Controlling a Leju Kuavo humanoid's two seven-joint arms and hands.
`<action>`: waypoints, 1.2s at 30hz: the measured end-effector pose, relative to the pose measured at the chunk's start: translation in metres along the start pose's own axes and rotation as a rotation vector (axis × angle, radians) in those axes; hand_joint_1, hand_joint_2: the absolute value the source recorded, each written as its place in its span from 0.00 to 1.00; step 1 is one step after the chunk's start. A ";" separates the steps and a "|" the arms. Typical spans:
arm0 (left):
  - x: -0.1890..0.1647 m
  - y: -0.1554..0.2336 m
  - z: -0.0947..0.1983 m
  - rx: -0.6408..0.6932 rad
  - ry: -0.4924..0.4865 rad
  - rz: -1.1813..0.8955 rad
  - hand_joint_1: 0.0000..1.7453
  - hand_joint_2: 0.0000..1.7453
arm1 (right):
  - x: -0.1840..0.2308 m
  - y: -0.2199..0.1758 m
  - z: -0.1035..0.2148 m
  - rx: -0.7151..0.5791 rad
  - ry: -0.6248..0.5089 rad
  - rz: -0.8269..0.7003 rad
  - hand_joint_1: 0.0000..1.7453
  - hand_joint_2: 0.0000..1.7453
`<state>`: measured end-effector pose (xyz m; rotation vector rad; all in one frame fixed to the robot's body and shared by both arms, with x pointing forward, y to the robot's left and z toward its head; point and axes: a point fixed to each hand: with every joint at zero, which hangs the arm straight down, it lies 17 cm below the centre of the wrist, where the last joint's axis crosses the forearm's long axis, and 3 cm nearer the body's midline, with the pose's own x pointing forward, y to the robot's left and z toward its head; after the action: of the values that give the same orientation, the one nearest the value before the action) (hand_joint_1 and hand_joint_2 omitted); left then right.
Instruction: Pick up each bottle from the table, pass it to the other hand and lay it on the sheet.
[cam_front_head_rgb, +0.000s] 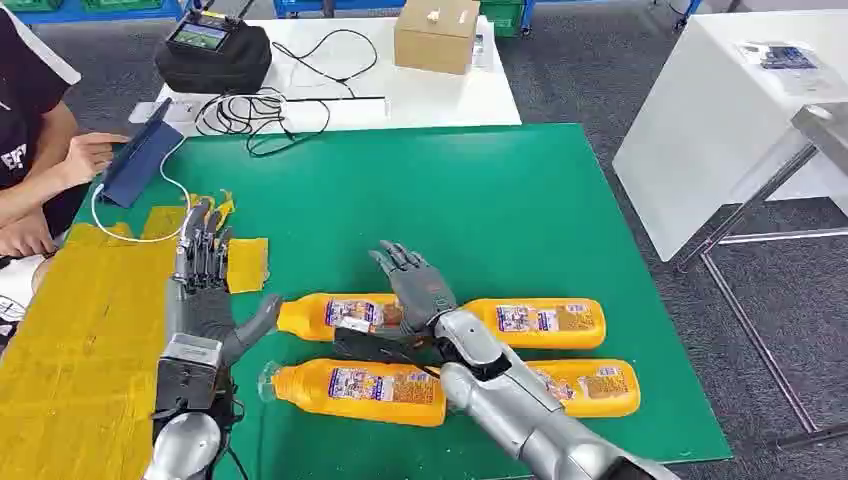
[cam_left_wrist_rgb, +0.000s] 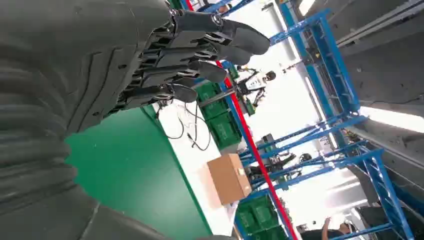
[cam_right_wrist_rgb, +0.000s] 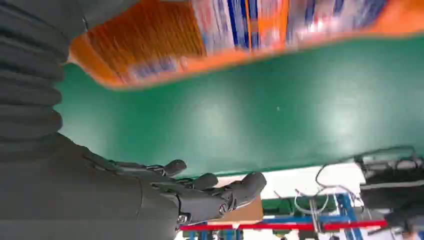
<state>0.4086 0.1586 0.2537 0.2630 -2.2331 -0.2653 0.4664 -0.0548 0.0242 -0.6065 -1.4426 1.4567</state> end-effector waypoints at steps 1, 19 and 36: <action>0.000 -0.001 -0.001 0.001 0.000 0.001 0.00 1.00 | -0.001 0.003 0.000 0.009 0.004 0.002 0.00 1.00; -0.002 -0.023 -0.009 -0.040 0.006 0.058 0.00 1.00 | -0.024 0.051 0.003 0.197 0.038 0.076 0.00 1.00; -0.007 -0.040 -0.006 -0.072 0.023 0.091 0.00 1.00 | -0.038 0.055 0.002 0.239 0.072 0.121 0.84 1.00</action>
<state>0.4217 0.1220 0.2417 0.1244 -2.2010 -0.2912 0.4648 -0.0799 -0.0376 -0.5976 -1.1710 1.6560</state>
